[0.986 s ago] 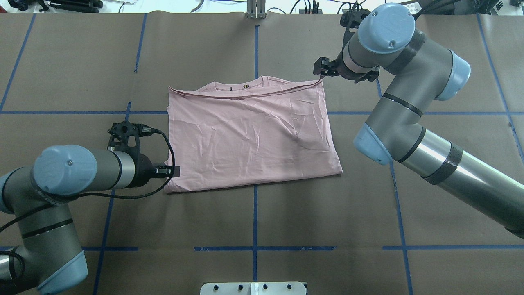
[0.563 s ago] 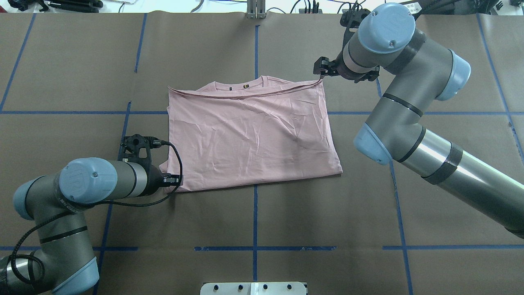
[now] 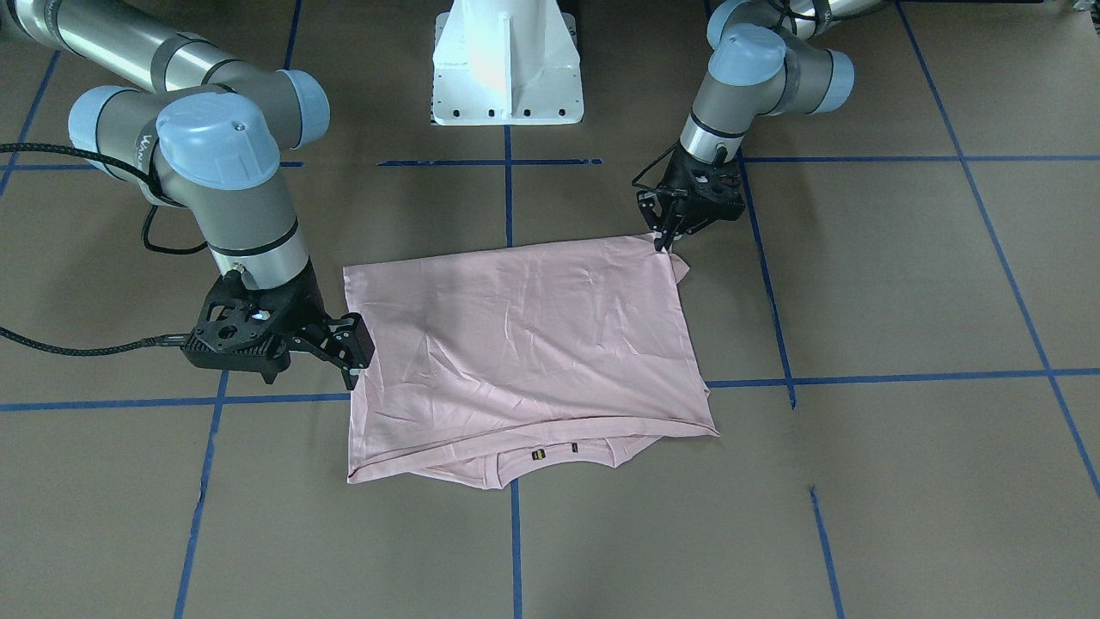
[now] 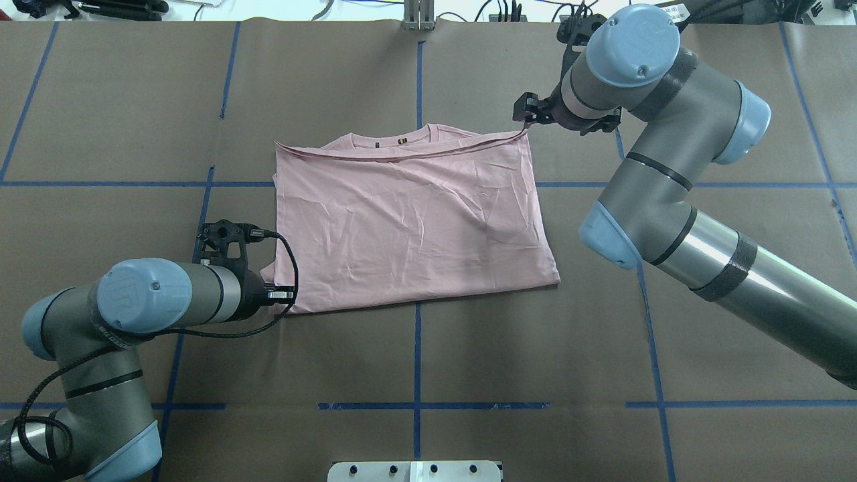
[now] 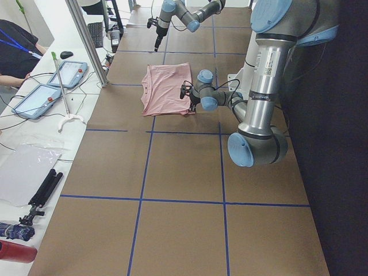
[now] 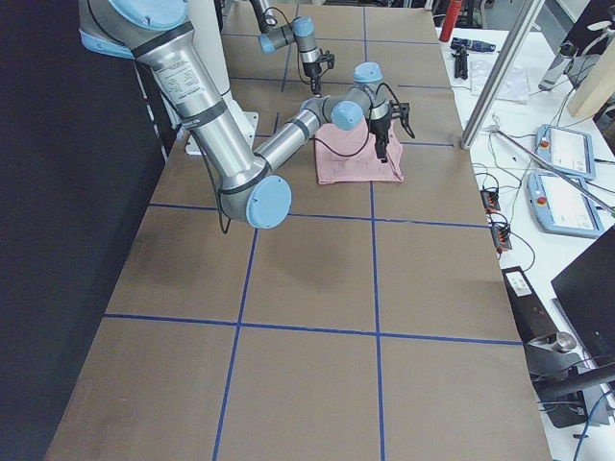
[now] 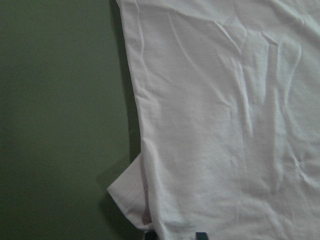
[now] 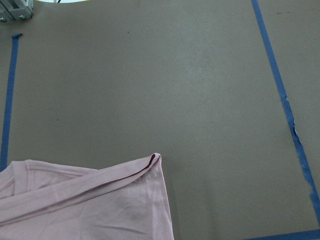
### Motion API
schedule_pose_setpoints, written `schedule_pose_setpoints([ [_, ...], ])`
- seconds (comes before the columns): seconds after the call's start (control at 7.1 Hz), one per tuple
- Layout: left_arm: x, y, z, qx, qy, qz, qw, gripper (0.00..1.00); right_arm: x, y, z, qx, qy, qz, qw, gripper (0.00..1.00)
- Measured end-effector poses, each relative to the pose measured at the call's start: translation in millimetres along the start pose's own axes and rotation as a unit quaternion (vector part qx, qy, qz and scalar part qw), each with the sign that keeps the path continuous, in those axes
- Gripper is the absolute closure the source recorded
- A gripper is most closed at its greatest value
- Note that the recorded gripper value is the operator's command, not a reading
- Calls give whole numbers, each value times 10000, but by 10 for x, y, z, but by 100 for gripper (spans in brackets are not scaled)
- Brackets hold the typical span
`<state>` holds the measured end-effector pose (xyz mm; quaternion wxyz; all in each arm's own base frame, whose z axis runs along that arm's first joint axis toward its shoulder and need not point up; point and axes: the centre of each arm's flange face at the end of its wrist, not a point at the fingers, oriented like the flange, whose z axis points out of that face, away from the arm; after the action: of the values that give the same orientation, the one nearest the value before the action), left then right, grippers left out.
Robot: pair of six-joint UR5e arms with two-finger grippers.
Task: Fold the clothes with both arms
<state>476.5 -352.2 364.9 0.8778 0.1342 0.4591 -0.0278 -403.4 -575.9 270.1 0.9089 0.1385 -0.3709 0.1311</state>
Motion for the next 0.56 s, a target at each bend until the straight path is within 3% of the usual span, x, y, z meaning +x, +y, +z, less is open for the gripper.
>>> schedule_pose_setpoints([
  [0.28, -26, -14, -35, 3, 1, 121, 9999, 100, -1, 3, 4, -3, 2, -1, 10000, 0],
  [0.56, -204, -304, -75, 195, -147, 750, 9969, 100, 4, 3, 13, -4, 12, 0, 10000, 0],
])
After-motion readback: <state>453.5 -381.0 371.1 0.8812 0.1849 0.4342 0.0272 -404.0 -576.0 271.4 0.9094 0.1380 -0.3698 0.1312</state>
